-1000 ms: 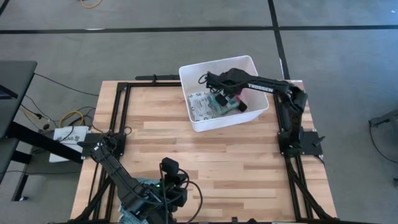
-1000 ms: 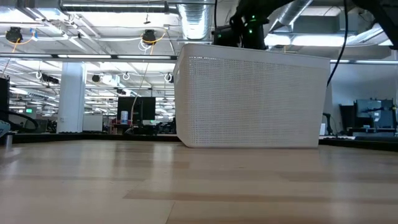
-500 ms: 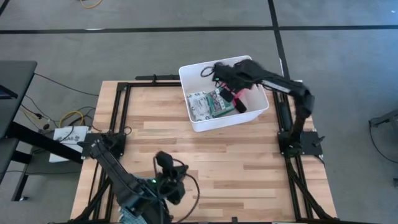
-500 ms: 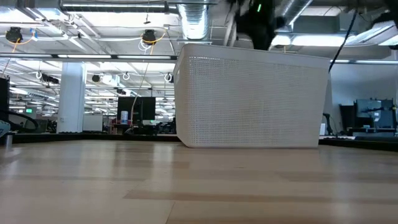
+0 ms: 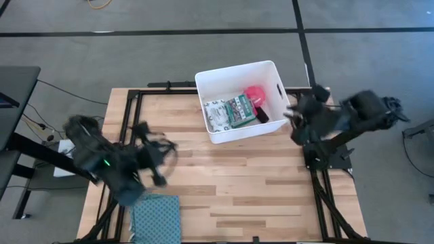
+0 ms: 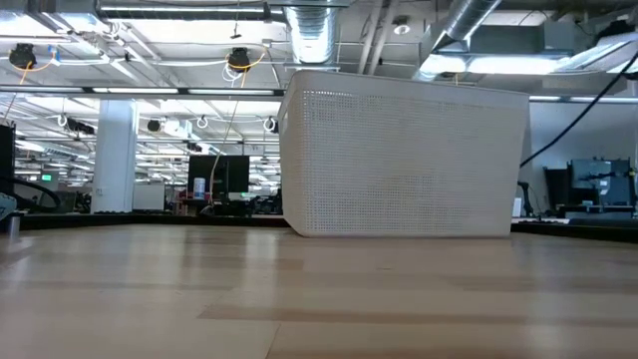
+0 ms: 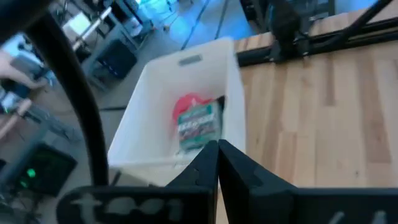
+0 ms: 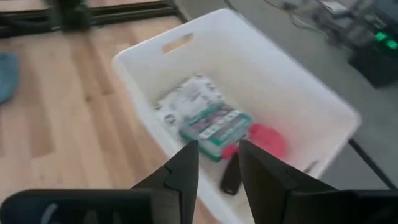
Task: Pick & place medical supplies in basket/bin
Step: Return to Home Position
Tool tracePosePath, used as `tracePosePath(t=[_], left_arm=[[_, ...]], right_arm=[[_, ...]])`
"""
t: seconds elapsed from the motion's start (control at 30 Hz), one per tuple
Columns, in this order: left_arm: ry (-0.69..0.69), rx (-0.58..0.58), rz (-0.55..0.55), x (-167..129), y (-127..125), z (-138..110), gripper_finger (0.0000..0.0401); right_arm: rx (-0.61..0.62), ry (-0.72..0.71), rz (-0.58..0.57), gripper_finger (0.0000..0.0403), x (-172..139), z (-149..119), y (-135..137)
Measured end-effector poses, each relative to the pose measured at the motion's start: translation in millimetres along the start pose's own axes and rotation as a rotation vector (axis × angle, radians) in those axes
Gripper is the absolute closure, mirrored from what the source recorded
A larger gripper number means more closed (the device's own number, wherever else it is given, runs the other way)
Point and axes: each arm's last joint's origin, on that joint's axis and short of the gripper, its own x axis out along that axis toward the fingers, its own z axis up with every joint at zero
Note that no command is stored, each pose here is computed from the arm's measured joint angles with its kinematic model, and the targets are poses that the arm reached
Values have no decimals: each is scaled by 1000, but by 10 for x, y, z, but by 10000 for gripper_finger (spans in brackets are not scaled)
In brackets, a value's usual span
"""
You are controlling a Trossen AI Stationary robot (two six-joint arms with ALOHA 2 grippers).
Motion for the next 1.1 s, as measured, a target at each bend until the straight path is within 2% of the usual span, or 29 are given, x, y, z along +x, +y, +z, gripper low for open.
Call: tracePosePath(t=[0.1,0.17,0.3,0.4,0.5,0.6,0.7,0.77,0.9,1.0,1.1], left_arm=[[35,-66,-20,-58,311,-343,401],[74,-85,-40,-44,409,-652,401],[52,-138,-150,76,301,-1258,401],[-76,-131,-344,187,85,-1567,401],[-288,-85,-576,282,-132,-1783,401],[-526,-21,-683,360,-222,-1989,401],[-671,-15,-684,464,-221,-2194,401],[-718,-49,-659,551,-191,-2318,401],[-770,-119,-638,727,-120,-2457,401],[-756,-119,-610,877,-68,-2521,401],[-714,-129,-573,1025,12,-2554,401]], right_arm=[[-35,-52,82,294,-19,-404,132],[-53,-87,168,294,25,-690,219],[-124,-190,379,294,194,-1235,445],[-220,-309,508,294,357,-1593,640],[-275,-439,599,294,525,-1892,821],[-291,-584,687,294,660,-2101,937],[-376,-718,818,294,776,-2285,985],[-395,-809,859,294,833,-2337,973],[-354,-836,784,294,994,-2364,888],[-326,-776,718,294,1106,-2345,802],[-296,-742,704,294,1181,-2327,714]])
